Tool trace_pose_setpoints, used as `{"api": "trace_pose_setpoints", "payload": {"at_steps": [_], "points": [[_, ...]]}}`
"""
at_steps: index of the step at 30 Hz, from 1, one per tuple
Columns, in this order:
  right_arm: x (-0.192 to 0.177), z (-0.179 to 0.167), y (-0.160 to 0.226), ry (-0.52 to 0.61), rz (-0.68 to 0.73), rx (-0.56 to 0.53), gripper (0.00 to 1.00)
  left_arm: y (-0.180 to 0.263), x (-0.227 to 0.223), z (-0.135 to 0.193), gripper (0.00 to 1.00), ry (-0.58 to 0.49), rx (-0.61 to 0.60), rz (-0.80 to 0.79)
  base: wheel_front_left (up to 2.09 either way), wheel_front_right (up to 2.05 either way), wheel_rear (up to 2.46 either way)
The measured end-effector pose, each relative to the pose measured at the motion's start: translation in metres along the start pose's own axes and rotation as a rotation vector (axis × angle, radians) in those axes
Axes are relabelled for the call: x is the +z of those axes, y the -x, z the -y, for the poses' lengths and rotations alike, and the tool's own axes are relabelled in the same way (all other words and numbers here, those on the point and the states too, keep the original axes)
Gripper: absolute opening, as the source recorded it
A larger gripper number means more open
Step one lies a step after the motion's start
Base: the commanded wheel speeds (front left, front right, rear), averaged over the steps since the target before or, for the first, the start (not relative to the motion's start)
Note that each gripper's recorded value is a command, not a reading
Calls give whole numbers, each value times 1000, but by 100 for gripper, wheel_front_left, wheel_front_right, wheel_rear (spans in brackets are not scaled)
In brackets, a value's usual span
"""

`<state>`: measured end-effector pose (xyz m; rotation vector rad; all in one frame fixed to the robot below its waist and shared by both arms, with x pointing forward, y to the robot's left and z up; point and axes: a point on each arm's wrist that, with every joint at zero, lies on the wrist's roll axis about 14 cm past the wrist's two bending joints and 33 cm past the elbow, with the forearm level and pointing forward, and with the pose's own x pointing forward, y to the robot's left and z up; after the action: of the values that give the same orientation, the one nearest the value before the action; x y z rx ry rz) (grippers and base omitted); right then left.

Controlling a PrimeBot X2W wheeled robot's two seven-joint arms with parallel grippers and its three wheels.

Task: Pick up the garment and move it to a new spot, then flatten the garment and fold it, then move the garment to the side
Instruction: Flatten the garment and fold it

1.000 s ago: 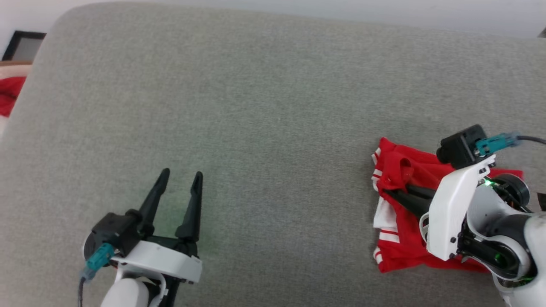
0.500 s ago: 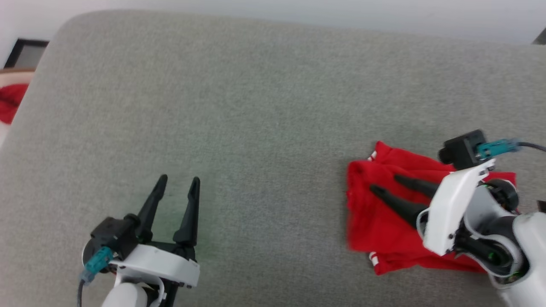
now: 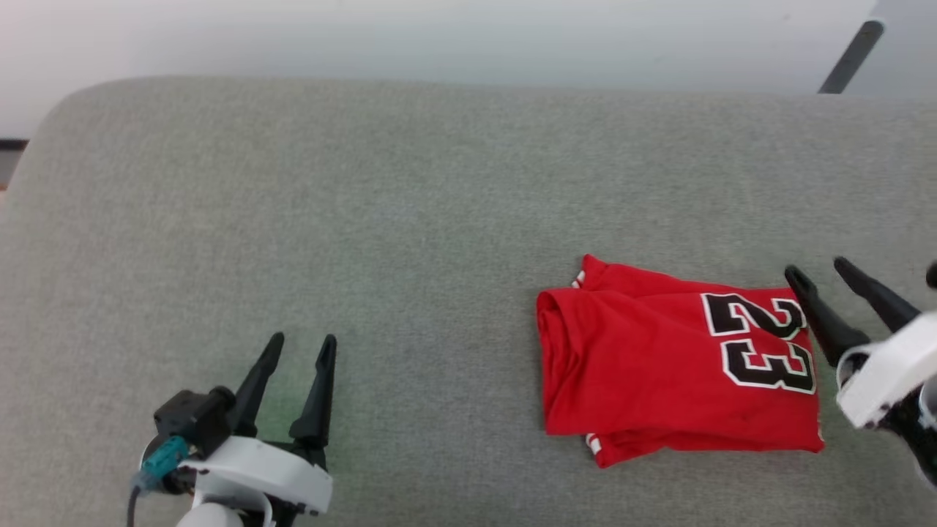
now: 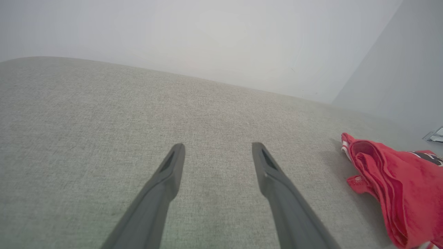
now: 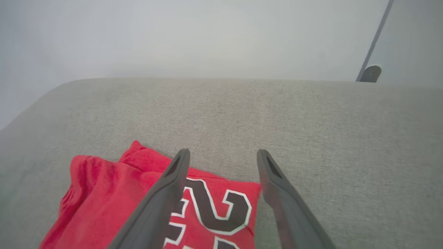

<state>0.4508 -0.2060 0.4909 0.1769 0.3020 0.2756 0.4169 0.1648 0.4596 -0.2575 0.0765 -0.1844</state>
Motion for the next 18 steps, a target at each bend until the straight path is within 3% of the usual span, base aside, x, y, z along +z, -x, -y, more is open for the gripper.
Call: {"api": "trace_pose_setpoints", "payload": {"at_steps": [18], "points": [[15, 19, 66, 2, 296, -140, 100, 36, 17, -12, 100, -59, 40, 39, 0, 0, 0]]}}
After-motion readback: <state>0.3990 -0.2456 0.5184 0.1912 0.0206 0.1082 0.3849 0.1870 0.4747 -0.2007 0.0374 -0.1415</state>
